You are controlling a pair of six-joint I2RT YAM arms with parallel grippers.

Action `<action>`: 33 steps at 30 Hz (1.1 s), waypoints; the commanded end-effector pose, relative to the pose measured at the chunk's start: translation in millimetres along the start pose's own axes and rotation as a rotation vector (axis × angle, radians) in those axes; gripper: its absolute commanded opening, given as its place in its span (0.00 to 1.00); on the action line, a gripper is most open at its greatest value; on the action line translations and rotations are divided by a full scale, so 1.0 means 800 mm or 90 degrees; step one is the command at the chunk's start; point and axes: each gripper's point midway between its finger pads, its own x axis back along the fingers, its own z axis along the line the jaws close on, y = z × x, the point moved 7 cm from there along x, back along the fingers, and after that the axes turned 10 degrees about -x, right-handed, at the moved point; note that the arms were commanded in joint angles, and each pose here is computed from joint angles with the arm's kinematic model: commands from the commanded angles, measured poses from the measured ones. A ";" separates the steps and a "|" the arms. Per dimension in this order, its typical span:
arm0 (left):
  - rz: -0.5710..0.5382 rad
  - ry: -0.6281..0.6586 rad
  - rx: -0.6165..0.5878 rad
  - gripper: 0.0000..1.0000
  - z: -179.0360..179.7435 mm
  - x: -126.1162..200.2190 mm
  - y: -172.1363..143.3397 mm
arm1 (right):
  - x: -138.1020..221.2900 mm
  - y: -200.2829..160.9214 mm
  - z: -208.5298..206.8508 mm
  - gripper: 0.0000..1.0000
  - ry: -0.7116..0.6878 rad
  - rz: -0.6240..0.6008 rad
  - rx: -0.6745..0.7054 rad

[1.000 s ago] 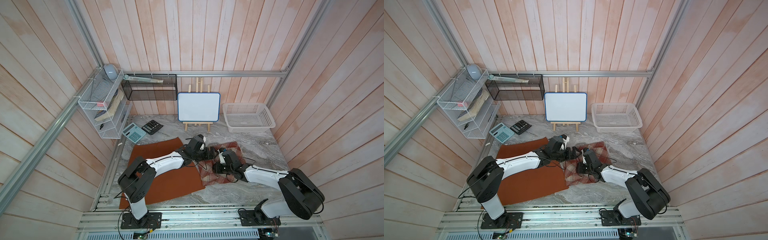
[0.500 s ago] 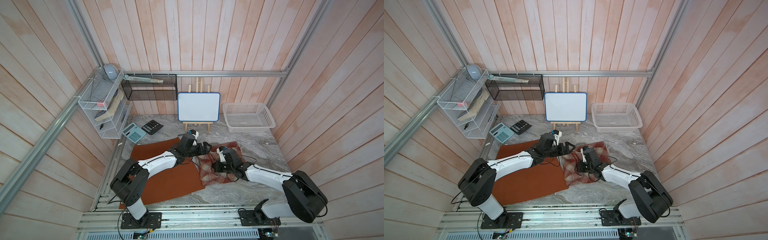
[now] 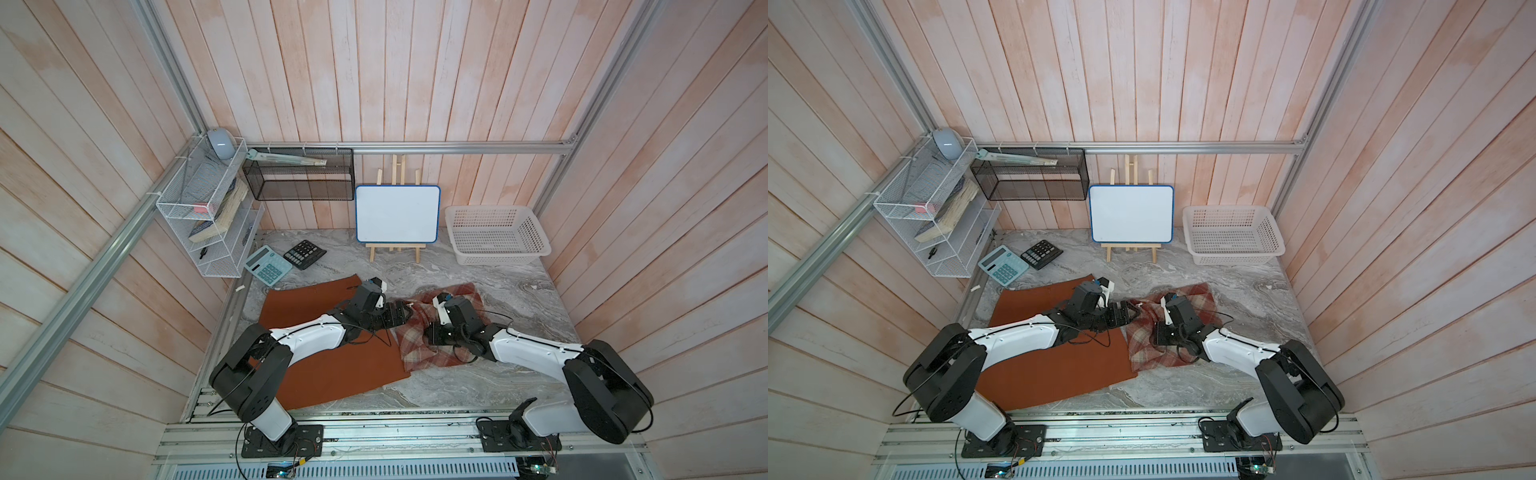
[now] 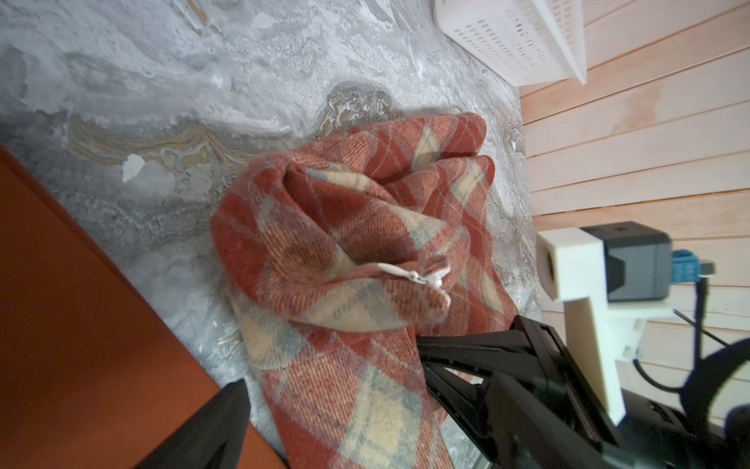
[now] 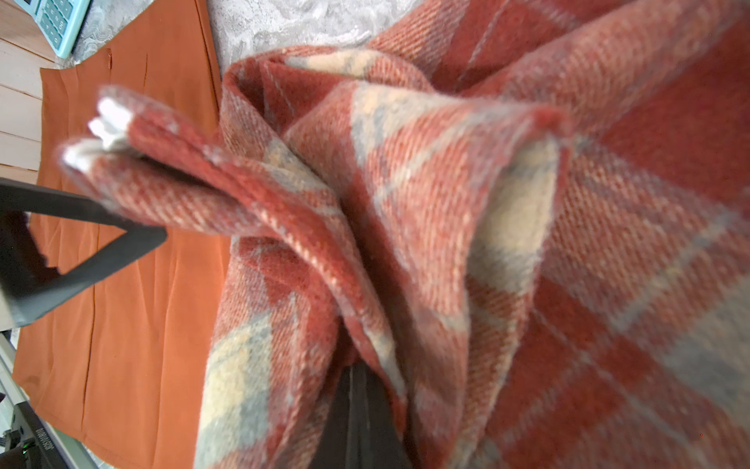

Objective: Roll up the skirts
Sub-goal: Roll the skirt at the center of the board.

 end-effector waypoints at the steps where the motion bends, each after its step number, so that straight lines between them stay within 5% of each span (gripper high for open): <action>1: -0.048 -0.080 0.043 0.94 0.001 -0.015 0.011 | 0.001 -0.001 0.003 0.00 -0.001 0.010 0.001; 8: -0.129 -0.175 0.079 0.84 -0.001 -0.042 0.031 | 0.001 -0.006 -0.004 0.00 -0.011 0.013 -0.003; 15: -0.185 -0.157 0.032 0.85 -0.013 -0.026 0.052 | -0.001 -0.015 -0.013 0.00 -0.020 0.023 -0.006; 23: -0.153 -0.196 0.042 0.86 -0.004 -0.066 0.050 | 0.000 -0.017 -0.014 0.00 -0.022 0.025 -0.002; 33: -0.142 -0.097 0.049 0.86 0.011 -0.070 0.051 | 0.020 -0.005 -0.007 0.00 -0.051 0.003 0.016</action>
